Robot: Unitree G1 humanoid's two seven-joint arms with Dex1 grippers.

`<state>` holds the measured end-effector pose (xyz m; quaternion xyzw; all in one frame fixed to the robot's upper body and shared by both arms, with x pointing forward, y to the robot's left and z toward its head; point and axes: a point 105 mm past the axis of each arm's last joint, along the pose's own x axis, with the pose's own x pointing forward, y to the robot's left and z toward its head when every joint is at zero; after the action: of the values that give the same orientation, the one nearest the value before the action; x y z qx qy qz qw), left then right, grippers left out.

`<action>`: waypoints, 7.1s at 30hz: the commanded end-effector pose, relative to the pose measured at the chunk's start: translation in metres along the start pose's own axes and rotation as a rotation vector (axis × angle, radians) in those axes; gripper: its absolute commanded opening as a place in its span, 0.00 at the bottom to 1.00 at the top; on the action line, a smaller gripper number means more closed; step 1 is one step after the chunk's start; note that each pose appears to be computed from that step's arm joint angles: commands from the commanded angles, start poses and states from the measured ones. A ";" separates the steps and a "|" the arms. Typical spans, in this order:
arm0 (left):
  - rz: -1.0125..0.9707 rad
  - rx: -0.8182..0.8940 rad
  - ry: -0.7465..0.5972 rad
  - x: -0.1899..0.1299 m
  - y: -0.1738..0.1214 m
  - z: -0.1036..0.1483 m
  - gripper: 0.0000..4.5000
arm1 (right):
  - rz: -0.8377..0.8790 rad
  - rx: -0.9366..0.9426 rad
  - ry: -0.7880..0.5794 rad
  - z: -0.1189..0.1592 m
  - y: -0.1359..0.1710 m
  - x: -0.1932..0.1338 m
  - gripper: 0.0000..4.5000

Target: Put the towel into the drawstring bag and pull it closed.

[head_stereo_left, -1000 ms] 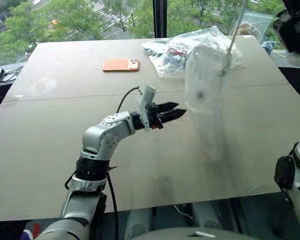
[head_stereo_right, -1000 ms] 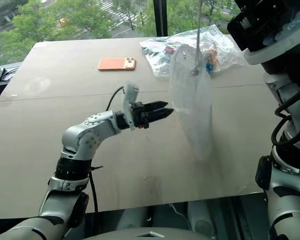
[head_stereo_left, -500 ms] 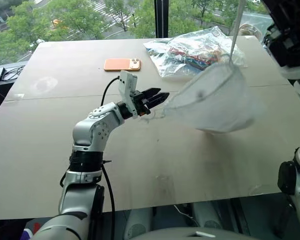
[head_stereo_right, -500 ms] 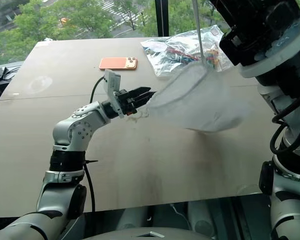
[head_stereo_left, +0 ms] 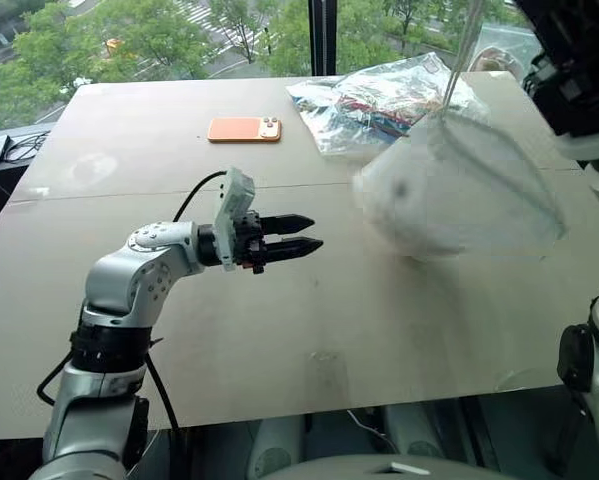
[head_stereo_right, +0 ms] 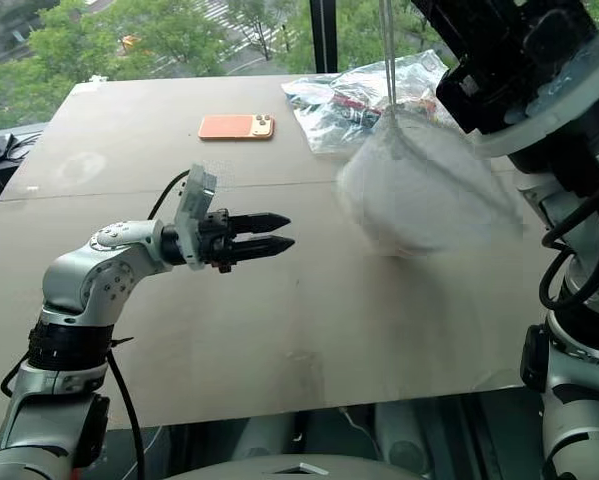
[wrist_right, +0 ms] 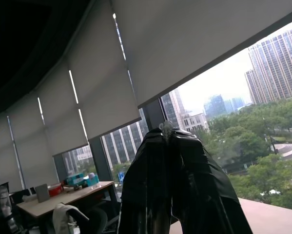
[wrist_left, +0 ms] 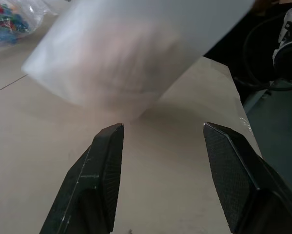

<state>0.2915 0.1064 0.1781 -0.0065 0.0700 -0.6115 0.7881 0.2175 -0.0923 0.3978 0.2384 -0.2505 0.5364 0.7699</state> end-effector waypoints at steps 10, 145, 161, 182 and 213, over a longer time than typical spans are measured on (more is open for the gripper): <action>0.013 0.021 -0.066 0.035 -0.014 0.002 0.58 | 0.037 -0.027 -0.022 0.009 0.011 0.001 0.00; 0.041 -0.143 -0.074 0.064 -0.001 0.000 0.58 | -0.267 -0.332 0.804 -0.100 -0.093 -0.049 0.00; 0.092 -0.040 -0.120 0.089 0.041 0.044 0.58 | -0.279 -0.014 1.094 -0.244 -0.049 -0.207 0.00; 0.014 -0.284 0.186 0.019 -0.017 -0.047 0.58 | -0.195 -0.472 0.973 -0.179 -0.109 -0.179 0.00; 0.232 0.152 0.078 0.041 0.093 0.013 0.58 | -0.144 -0.399 1.198 -0.238 -0.084 -0.225 0.00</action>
<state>0.3925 0.0960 0.1628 0.0658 0.0847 -0.5077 0.8548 0.2698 -0.1302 0.0772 -0.2466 0.1182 0.4539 0.8480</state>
